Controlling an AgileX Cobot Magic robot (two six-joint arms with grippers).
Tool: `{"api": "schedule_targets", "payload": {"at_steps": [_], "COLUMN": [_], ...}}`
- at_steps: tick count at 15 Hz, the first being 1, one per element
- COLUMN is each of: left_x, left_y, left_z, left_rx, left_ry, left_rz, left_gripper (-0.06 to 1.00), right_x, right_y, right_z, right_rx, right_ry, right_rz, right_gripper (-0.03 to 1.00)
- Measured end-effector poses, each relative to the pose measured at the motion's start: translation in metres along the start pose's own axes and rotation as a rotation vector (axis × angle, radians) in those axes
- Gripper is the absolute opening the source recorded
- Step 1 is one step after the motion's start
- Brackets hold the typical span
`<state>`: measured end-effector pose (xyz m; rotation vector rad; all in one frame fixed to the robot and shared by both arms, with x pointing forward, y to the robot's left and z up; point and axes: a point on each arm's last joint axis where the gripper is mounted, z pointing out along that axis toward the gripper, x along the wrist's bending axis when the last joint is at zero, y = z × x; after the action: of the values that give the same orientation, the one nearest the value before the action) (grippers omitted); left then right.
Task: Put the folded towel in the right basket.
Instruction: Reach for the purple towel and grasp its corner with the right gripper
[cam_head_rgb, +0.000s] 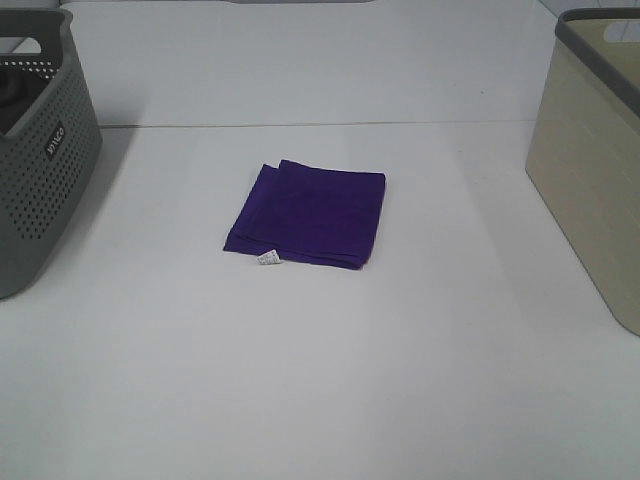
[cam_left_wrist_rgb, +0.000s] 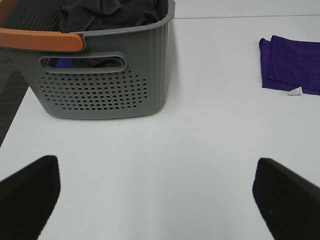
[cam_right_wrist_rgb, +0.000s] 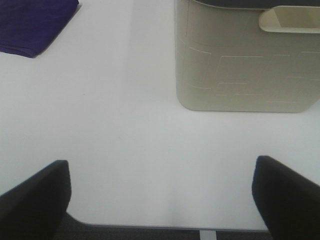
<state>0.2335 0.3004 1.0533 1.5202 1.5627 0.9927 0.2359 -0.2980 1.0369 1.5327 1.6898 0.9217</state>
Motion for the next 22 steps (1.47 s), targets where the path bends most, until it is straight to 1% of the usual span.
{"api": "schedule_targets", "payload": {"at_steps": [22], "left_x": [0.0], "left_y": [0.0], "left_z": [0.0], "left_rx": [0.0], "left_ry": [0.0], "left_rz": [0.0], "left_gripper": [0.99], "right_x": [-0.0008], "right_y": [0.0], "right_z": [0.0], "right_rx": [0.0], "right_ry": [-0.009], "right_rz": [0.018], "right_gripper": [0.97]}}
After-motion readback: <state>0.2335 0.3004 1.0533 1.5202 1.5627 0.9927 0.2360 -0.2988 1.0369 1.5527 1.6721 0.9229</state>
